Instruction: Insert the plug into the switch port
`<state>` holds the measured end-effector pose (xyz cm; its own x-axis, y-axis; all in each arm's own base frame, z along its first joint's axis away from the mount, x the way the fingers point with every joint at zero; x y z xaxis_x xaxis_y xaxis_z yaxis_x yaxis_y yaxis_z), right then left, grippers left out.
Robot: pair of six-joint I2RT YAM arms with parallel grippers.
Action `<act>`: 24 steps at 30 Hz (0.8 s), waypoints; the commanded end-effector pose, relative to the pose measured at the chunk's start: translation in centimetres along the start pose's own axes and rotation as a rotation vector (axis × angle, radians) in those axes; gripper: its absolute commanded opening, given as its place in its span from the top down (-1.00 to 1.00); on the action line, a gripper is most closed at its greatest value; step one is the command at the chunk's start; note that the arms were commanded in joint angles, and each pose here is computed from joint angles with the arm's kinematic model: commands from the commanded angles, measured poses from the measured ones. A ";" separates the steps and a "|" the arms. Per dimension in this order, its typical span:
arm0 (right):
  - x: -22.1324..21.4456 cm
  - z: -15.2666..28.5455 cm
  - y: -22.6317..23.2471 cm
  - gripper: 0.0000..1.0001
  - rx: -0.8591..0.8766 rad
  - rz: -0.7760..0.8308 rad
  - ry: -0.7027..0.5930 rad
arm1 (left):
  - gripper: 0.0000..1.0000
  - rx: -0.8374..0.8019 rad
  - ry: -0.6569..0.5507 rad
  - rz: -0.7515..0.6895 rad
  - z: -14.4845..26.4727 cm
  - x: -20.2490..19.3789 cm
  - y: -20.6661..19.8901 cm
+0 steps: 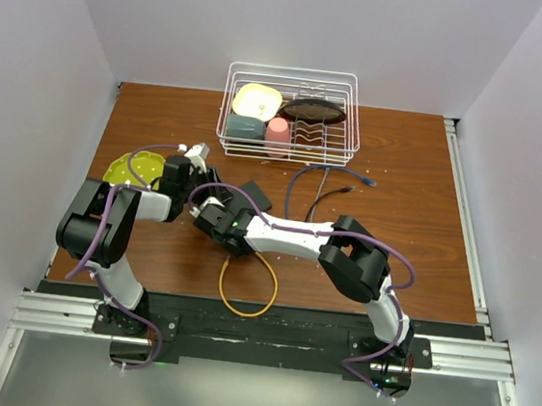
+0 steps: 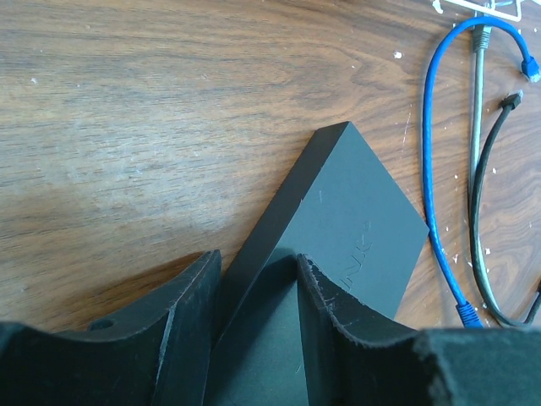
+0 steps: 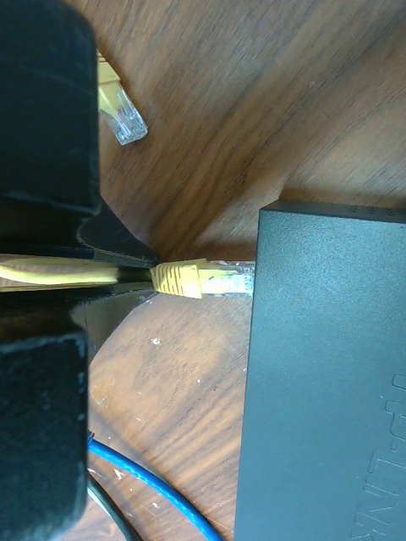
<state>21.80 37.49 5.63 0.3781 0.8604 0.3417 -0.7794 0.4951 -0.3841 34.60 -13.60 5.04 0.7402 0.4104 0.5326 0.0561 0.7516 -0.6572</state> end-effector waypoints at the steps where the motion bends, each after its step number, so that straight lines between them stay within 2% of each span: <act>1: -1.3 -0.7 2.2 1.00 0.098 0.009 0.071 | 0.11 0.057 0.074 0.041 0.0 -2.2 1.8; 10: -1.7 -1.1 2.5 1.00 0.103 0.005 0.093 | 0.06 0.044 0.052 0.056 0.4 -1.9 2.1; 17: -1.9 -1.1 2.0 1.00 0.071 -0.027 0.059 | 0.13 -0.032 0.037 0.126 1.0 -2.3 3.5; 24: -2.5 -1.3 2.1 1.00 0.065 -0.022 0.086 | 0.24 -0.160 0.048 0.230 1.5 -2.8 4.2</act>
<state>21.73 37.49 5.51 0.3974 0.8489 0.3486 -0.7691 0.5153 -0.3780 33.73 -11.37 3.94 0.7376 0.5125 0.4395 0.0713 0.5882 -0.8056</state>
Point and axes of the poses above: each gripper's point midway between its finger pads, its own z axis back along the fingers, its own y axis along the line the jaws close on, x = y × z, the point moved 4 cm from there along z, back along the fingers, and after that the axes turned 8 degrees about z, right-handed, at the moved point
